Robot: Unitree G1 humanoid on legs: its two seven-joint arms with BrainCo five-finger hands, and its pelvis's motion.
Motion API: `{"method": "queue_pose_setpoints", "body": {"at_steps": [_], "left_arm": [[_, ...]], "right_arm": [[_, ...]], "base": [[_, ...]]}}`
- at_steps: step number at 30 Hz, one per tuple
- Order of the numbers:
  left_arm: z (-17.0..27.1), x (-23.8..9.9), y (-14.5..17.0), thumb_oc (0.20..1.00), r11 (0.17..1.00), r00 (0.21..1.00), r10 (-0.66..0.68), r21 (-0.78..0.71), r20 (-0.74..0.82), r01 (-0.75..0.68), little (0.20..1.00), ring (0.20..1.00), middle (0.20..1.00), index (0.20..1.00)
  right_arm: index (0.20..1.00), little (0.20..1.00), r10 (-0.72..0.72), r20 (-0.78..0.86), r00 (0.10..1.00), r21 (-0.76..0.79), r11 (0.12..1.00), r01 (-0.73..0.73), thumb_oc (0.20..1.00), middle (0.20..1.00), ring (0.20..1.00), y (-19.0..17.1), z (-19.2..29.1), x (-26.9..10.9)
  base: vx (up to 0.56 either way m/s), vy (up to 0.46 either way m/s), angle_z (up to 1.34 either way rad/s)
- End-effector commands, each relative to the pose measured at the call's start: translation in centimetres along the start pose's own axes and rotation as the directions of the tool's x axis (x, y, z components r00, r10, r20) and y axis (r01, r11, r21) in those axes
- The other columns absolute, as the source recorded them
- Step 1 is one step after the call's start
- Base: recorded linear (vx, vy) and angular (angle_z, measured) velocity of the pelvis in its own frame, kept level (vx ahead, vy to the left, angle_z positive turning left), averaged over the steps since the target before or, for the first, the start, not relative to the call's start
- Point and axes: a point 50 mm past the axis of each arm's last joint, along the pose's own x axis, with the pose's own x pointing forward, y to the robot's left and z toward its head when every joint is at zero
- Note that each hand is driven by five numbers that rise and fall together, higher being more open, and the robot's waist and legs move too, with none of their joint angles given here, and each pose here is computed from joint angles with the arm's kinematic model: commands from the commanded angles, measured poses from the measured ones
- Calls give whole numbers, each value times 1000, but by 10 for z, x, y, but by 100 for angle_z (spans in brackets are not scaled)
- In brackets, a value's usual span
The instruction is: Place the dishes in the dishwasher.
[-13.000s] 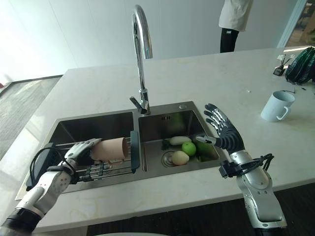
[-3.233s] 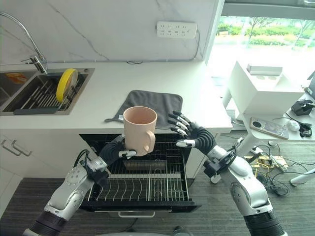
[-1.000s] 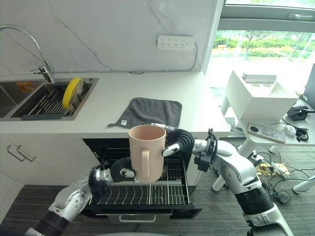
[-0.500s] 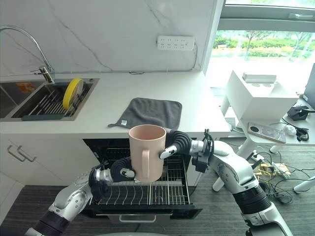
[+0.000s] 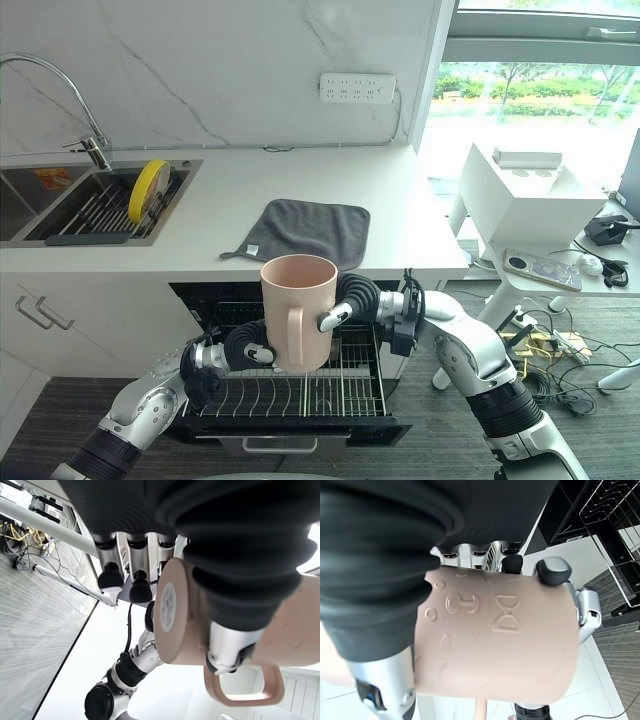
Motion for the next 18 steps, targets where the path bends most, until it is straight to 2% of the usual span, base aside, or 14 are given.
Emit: {"method": "queue_pose_setpoints", "body": {"at_steps": [1, 15, 16, 17, 18], "left_arm": [[20, 12, 5, 200, 993, 999, -46, 108, 6, 45, 200, 200, 200, 200], [18, 13, 5, 200, 993, 999, -46, 106, -3, 46, 200, 200, 200, 200], [18, 12, 5, 200, 993, 999, -45, 105, -3, 45, 200, 200, 200, 200], [18, 12, 5, 200, 994, 999, -45, 104, -1, 45, 200, 200, 200, 200], [17, 12, 5, 200, 994, 999, -45, 103, -1, 45, 200, 200, 200, 200]], "right_arm": [[1000, 1000, 148, 147, 978, -123, 984, -131, 1000, 1000, 1000, 14, 41, 19], [1000, 1000, 152, 196, 969, -133, 983, -127, 1000, 1000, 1000, 15, 48, 22], [906, 906, 156, 203, 967, -141, 982, -129, 906, 906, 906, 16, 49, 23], [536, 536, 157, 208, 965, -143, 981, -129, 536, 536, 536, 16, 50, 23], [200, 200, 166, 227, 960, -150, 979, -134, 200, 200, 200, 17, 52, 23]], "base": [[0, 0, 0], [0, 0, 0], [0, 0, 0], [0, 0, 0], [0, 0, 0]]}}
